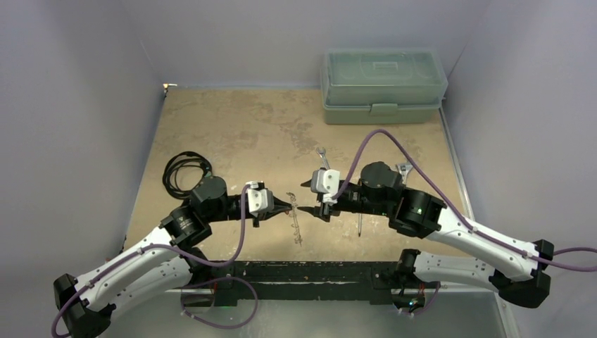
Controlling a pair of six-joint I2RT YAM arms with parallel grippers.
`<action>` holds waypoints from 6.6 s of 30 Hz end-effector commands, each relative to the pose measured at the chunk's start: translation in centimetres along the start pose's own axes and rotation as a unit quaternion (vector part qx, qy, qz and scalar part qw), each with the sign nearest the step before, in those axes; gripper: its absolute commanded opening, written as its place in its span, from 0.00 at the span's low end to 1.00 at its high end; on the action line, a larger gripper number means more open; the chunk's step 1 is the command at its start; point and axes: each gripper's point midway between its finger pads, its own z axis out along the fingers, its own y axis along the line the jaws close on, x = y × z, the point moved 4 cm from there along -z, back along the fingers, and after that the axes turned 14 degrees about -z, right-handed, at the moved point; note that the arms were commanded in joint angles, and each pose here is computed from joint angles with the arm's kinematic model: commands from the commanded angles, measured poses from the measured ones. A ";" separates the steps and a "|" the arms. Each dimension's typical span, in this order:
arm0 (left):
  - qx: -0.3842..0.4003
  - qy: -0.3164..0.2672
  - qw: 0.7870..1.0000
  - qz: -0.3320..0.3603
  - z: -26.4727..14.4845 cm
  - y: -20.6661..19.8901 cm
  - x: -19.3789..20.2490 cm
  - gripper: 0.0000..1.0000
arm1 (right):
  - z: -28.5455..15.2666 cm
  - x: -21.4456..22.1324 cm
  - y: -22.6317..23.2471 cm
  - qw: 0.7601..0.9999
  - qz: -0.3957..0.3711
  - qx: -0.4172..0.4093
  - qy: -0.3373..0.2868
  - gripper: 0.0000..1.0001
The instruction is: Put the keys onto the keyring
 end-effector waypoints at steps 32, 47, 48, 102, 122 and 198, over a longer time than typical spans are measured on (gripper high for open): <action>0.021 -0.023 0.999 0.020 0.0 -0.4 -2.5 0.00 | 3.1 2.3 1.9 0.995 -0.036 -0.088 0.039 0.33; 0.021 -0.026 0.999 0.022 0.0 -0.5 -2.6 0.00 | 3.4 3.6 2.3 0.993 -0.036 -0.094 0.060 0.26; 0.021 -0.026 0.999 0.021 0.0 -0.5 -2.6 0.00 | 3.4 3.7 2.4 0.993 -0.036 -0.095 0.062 0.26; 0.025 -0.079 0.996 0.041 -0.6 -1.0 -4.0 0.25 | 0.8 -0.3 1.4 0.995 -0.028 0.002 -0.098 0.00; 0.018 -0.076 0.996 0.051 -1.0 -1.0 -4.1 0.00 | 0.7 -0.1 1.3 0.996 -0.029 0.002 -0.090 0.00; 0.030 -0.148 0.988 0.044 -2.1 -2.2 -6.1 0.00 | 1.7 -4.6 1.5 0.975 0.019 -0.026 -0.221 0.08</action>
